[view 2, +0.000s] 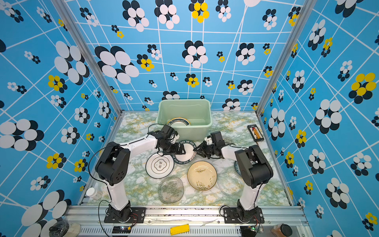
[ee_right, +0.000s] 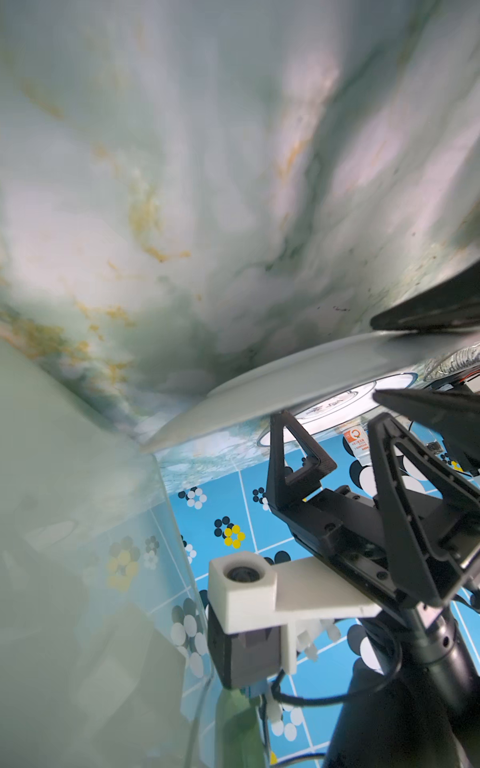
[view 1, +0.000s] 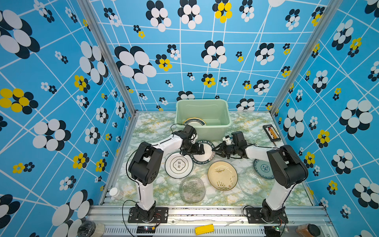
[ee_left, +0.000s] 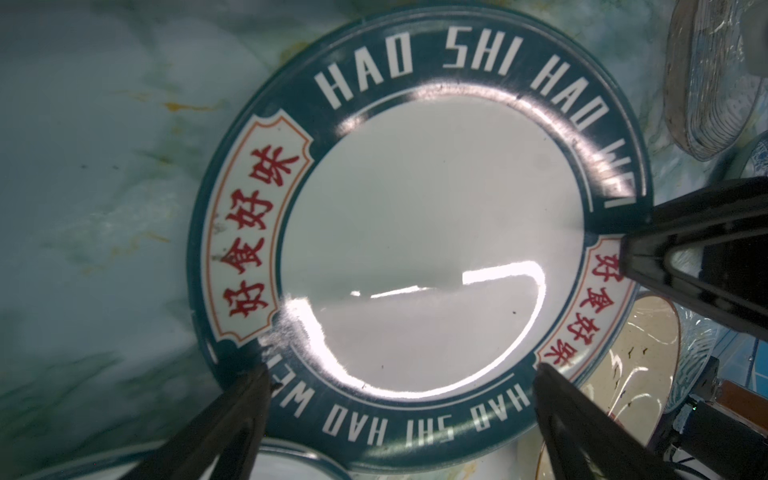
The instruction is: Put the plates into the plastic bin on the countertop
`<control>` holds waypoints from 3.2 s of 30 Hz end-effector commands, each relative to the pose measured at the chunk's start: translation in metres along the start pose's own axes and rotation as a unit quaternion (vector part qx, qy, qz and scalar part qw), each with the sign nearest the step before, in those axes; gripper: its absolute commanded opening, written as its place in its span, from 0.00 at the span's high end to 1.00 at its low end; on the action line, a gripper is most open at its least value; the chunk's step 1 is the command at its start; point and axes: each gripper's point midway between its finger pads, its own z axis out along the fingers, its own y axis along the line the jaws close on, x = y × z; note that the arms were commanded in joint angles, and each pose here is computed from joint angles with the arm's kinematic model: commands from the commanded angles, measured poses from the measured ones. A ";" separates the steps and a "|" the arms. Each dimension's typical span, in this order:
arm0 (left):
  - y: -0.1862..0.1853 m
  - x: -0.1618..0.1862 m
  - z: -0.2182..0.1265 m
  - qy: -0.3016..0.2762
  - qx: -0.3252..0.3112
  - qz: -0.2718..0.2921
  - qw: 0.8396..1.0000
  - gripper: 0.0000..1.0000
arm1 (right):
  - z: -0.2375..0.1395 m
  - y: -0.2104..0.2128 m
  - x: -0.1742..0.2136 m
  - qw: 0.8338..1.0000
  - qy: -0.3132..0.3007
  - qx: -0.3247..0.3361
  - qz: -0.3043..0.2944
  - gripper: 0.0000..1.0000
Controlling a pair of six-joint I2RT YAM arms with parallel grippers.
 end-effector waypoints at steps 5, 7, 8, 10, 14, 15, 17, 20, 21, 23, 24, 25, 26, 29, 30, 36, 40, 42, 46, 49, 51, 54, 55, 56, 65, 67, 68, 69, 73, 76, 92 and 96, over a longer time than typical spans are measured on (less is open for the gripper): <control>-0.003 0.003 0.003 0.008 0.006 -0.005 1.000 0.01 | -0.008 0.004 0.001 0.999 -0.007 0.037 -0.020 0.88; -0.004 0.003 0.002 0.006 0.006 -0.004 1.000 0.01 | -0.009 0.004 0.001 0.999 -0.009 0.042 -0.021 0.93; -0.003 0.003 0.002 0.006 0.007 -0.003 1.000 0.01 | -0.010 0.004 0.000 0.999 -0.010 0.043 -0.022 0.95; -0.005 0.002 0.000 0.003 0.009 -0.002 1.000 0.01 | -0.011 0.004 0.000 0.999 -0.011 0.047 -0.024 0.98; -0.012 -0.001 -0.008 -0.011 0.020 0.001 1.000 0.01 | -0.015 0.007 0.000 0.998 -0.015 0.052 -0.029 1.00; -0.011 0.000 -0.007 -0.011 0.021 0.000 1.000 0.01 | -0.017 0.007 0.000 0.998 -0.016 0.054 -0.031 1.00; -0.019 -0.004 -0.019 -0.028 0.029 0.005 0.999 0.01 | -0.022 0.010 0.001 0.997 -0.018 0.060 -0.039 1.00; -0.023 -0.007 -0.035 -0.049 0.027 0.009 0.998 0.01 | -0.030 0.017 0.003 0.996 -0.022 0.066 -0.050 1.00; -0.025 -0.009 -0.042 -0.058 0.026 0.014 0.998 0.01 | -0.034 0.020 0.004 0.996 -0.023 0.066 -0.054 1.00; -0.026 -0.010 -0.055 -0.074 0.018 0.021 0.997 0.01 | -0.041 0.025 0.006 0.995 -0.025 0.067 -0.063 1.00; -0.027 -0.011 -0.063 -0.083 0.014 0.024 0.996 0.01 | -0.045 0.030 0.007 0.995 -0.027 0.065 -0.068 1.00; -0.027 -0.011 -0.071 -0.092 0.009 0.027 0.995 0.01 | -0.049 0.033 0.009 0.995 -0.027 0.063 -0.073 1.00; -0.027 -0.011 -0.077 -0.100 0.006 0.028 0.995 0.01 | -0.053 0.036 0.011 0.995 -0.028 0.063 -0.076 1.00; -0.028 -0.013 -0.101 -0.128 -0.004 0.026 0.991 0.01 | -0.065 0.043 0.018 0.994 -0.027 0.065 -0.089 1.00; -0.027 -0.012 -0.109 -0.137 -0.007 0.023 0.990 0.01 | -0.070 0.047 0.021 0.993 -0.028 0.065 -0.095 1.00; -0.027 -0.001 -0.160 -0.182 0.013 -0.009 0.983 0.01 | -0.105 0.083 0.042 0.991 -0.035 0.027 -0.127 1.00; -0.036 0.013 -0.181 -0.177 0.070 -0.030 0.981 0.01 | -0.130 0.119 0.057 0.987 -0.041 -0.027 -0.150 1.00; -0.045 0.021 -0.189 -0.172 0.106 -0.031 0.979 0.00 | -0.143 0.138 0.066 0.984 -0.045 -0.055 -0.160 1.00; -0.064 0.032 -0.203 -0.182 0.179 -0.025 0.967 0.04 | -0.159 0.166 0.078 0.980 -0.048 -0.091 -0.171 1.00; -0.079 0.031 -0.216 -0.194 0.233 -0.028 0.953 0.08 | -0.163 0.183 0.090 0.977 -0.045 -0.102 -0.184 1.00; -0.085 0.030 -0.221 -0.197 0.248 -0.030 0.948 0.11 | -0.163 0.192 0.095 0.975 -0.042 -0.108 -0.190 1.00; -0.091 0.029 -0.228 -0.203 0.259 -0.024 0.944 0.17 | -0.162 0.204 0.099 0.973 -0.040 -0.120 -0.195 1.00; -0.092 0.028 -0.230 -0.204 0.261 -0.022 0.943 0.19 | -0.162 0.207 0.099 0.972 -0.041 -0.124 -0.196 1.00; -0.094 0.028 -0.232 -0.205 0.263 -0.021 0.942 0.22 | -0.161 0.209 0.099 0.972 -0.043 -0.124 -0.196 1.00; -0.102 0.025 -0.252 -0.237 0.299 -0.049 0.923 0.49 | -0.159 0.218 0.095 0.969 -0.056 -0.134 -0.198 1.00; -0.102 0.025 -0.255 -0.247 0.303 -0.057 0.919 0.55 | -0.158 0.218 0.094 0.969 -0.058 -0.133 -0.198 1.00; -0.102 0.025 -0.256 -0.251 0.306 -0.061 0.916 0.60 | -0.157 0.217 0.095 0.970 -0.058 -0.131 -0.197 1.00; -0.102 0.025 -0.257 -0.253 0.308 -0.063 0.915 0.63 | -0.157 0.218 0.095 0.970 -0.059 -0.132 -0.197 1.00; -0.101 0.025 -0.257 -0.256 0.311 -0.071 0.912 0.78 | -0.157 0.220 0.094 0.970 -0.061 -0.137 -0.193 1.00; -0.100 0.026 -0.257 -0.260 0.313 -0.075 0.910 0.86 | -0.156 0.219 0.094 0.970 -0.061 -0.137 -0.192 1.00; -0.116 0.027 -0.279 -0.249 0.356 -0.089 0.896 1.00 | -0.150 0.229 0.096 0.955 -0.038 -0.162 -0.246 0.36; -0.125 0.028 -0.284 -0.227 0.383 -0.094 0.891 1.00 | -0.143 0.239 0.098 0.948 -0.014 -0.181 -0.263 0.33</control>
